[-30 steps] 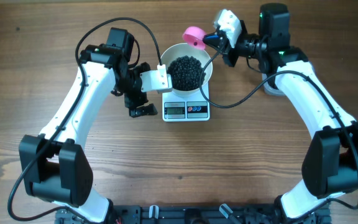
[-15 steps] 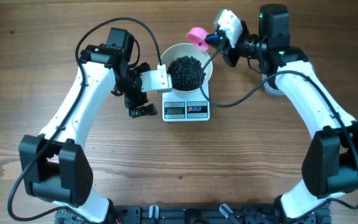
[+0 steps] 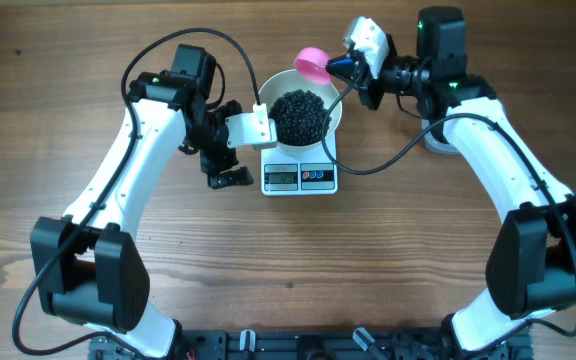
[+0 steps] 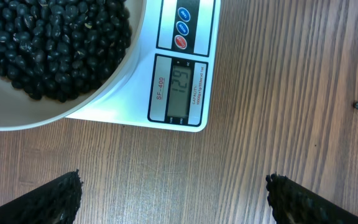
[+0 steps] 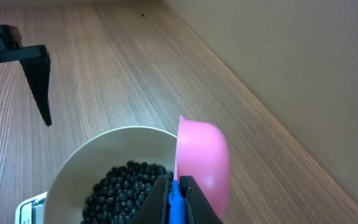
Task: Scoop item into bowl and weigh 150g on scale
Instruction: 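Tip the scoop with the right gripper to pour beans into the bowl, then carry the empty scoop with the right gripper back to the bean tub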
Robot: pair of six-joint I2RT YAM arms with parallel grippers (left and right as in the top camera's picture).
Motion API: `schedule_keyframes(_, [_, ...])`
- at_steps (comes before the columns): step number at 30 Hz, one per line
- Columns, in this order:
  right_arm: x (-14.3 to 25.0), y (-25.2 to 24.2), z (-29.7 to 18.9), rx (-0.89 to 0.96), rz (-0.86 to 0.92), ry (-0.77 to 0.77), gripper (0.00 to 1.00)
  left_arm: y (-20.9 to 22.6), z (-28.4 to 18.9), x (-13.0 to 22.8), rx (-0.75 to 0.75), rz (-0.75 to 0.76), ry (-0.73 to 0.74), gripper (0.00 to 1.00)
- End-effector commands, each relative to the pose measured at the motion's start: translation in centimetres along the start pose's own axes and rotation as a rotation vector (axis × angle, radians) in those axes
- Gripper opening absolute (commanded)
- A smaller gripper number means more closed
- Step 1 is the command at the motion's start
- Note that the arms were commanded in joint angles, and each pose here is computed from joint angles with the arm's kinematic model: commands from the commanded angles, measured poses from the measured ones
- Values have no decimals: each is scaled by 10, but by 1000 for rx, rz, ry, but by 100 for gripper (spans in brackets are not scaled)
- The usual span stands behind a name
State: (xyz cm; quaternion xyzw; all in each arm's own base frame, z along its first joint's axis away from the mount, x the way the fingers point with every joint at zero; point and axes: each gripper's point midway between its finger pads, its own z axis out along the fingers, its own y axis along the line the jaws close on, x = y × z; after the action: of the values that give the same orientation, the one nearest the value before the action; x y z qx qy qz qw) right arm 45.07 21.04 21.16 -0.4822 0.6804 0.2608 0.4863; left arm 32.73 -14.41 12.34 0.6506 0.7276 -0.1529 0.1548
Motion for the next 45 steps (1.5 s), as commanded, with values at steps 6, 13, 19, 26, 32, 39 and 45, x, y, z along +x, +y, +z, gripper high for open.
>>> schedule_keyframes(6, [-46,-34,-23,99,287,-164,4,-4,3,-3,19,18,-19,100])
schedule_keyframes(13, [-90,-102,-137,208,593,-461,4,-4,3,-3,19,18,-19,100])
schedule_keyframes(19, [-6,-123,-204,250,974,-374,4,-4,3,-3,19,18,-19,100])
schedule_keyframes(26, [94,-100,-239,391,1264,-168,4,-4,3,-3,19,18,-19,100])
schedule_keyframes(32, [129,-97,-237,553,1334,-20,4,-4,3,-3,19,18,-19,100])
schedule_keyframes(39, [137,-101,-243,616,1472,-43,4,-4,3,-3,19,18,-19,100])
schedule_keyframes(45, [142,-100,-245,641,1503,-33,4,-4,3,-3,19,18,-19,100])
